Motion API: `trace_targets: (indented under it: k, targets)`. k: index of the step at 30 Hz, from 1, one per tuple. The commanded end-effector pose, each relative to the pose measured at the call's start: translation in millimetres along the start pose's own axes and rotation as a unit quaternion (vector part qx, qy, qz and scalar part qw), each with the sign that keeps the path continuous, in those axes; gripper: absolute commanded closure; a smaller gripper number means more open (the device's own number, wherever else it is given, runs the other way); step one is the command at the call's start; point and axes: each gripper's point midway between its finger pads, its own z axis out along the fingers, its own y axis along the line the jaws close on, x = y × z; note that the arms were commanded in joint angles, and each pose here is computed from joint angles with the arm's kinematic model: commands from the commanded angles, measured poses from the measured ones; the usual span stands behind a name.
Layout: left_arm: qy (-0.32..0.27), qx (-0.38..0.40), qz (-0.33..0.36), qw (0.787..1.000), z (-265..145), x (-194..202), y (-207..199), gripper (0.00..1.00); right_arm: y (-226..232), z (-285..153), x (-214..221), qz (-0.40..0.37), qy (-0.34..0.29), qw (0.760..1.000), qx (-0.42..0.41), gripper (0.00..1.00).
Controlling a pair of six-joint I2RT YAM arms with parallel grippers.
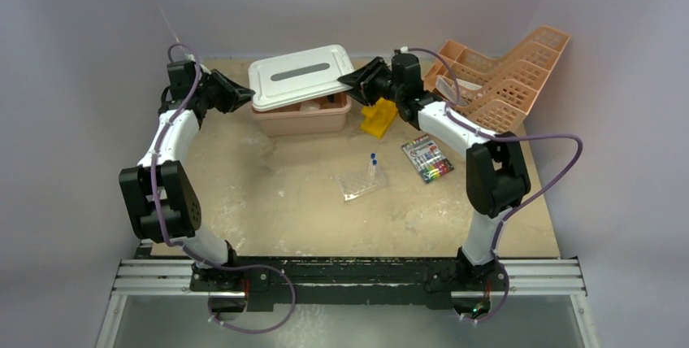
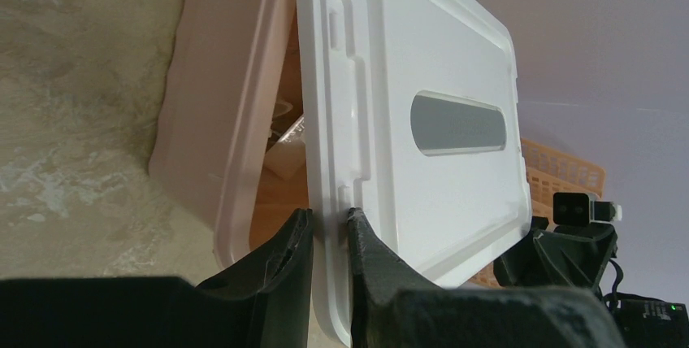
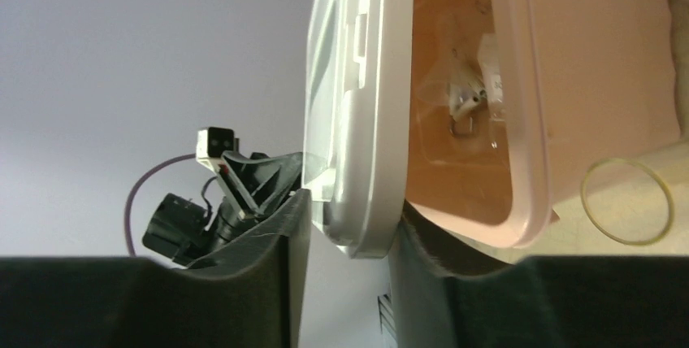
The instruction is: Organize the chemistry lab equipment
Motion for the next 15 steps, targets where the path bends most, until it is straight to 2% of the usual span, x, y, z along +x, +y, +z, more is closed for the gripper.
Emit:
trace_targets:
  k: [1, 6, 10, 12, 15]
  targets:
    - [-0.034, 0.002, 0.032, 0.999, -6.1, -26.4, -5.6, 1.00, 38.4, -15.5, 0.0, -0.040, 0.001, 0.999, -0.027, 0.49]
    - [-0.024, -0.017, 0.034, 0.999, -2.5, -25.3, 3.8, 1.00, 44.7, -23.1, -7.2, -0.069, -0.016, 0.997, -0.009, 0.42]
    - [-0.020, -0.016, 0.042, 0.999, -2.0, -25.7, 2.9, 1.00, 31.9, -36.8, -11.9, -0.092, -0.025, 0.994, 0.060, 0.39]
    - [-0.013, -0.012, 0.043, 0.999, -1.3, -24.7, 1.5, 0.95, 38.1, -46.8, -14.1, -0.116, -0.039, 0.990, 0.065, 0.39]
    - [-0.007, -0.025, 0.050, 0.998, -4.4, -23.1, 4.2, 0.92, 48.4, -58.6, -18.8, -0.165, -0.065, 0.982, 0.070, 0.39]
